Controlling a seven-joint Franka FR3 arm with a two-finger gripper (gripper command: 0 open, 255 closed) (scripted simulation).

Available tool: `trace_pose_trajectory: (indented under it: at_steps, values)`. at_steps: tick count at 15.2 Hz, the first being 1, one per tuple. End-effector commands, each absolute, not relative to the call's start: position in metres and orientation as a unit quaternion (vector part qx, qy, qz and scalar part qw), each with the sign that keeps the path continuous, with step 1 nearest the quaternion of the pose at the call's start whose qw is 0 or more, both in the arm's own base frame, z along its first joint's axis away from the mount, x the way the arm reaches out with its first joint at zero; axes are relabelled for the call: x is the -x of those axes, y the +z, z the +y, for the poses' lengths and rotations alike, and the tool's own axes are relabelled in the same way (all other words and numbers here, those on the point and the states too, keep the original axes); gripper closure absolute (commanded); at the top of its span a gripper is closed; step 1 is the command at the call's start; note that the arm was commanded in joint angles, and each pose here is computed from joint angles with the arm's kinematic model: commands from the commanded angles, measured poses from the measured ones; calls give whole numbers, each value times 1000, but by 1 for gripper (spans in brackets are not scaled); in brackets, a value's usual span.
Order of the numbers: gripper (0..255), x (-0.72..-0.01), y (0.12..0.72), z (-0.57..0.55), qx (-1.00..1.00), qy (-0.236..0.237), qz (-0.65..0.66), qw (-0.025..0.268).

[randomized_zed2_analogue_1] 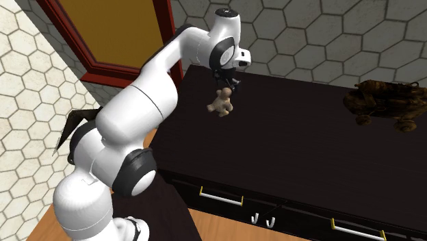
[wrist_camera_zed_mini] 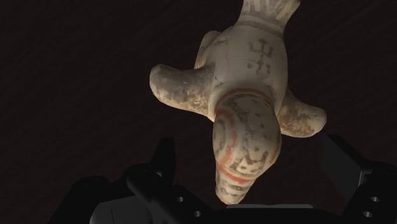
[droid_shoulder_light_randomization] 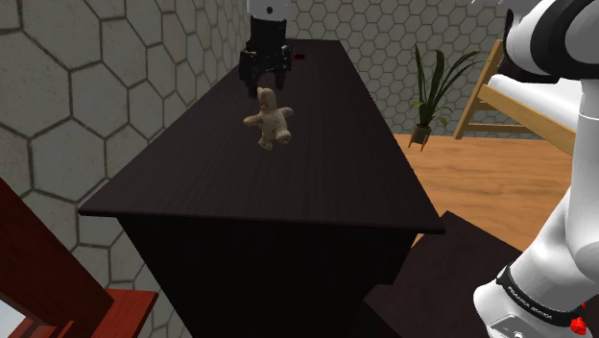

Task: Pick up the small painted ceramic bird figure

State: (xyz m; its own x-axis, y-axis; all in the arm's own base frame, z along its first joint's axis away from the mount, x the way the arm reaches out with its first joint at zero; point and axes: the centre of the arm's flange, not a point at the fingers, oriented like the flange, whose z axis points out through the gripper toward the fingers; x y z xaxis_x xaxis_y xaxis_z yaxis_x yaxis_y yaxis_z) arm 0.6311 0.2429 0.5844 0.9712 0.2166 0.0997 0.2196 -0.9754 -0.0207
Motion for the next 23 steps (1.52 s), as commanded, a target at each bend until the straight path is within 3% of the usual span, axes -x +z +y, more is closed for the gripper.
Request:
trace_pose_trajectory:
  at_steps: [1,4,5,14,23]
  values:
    - [0,-631,575,244,993,-49,-110,16]
    - [0,-631,566,244,993,-49,-110,16]
    - [255,-631,566,243,993,-49,-110,16]
    - [255,-631,566,244,993,-49,-110,16]
    - [255,-631,614,244,993,-49,-110,16]
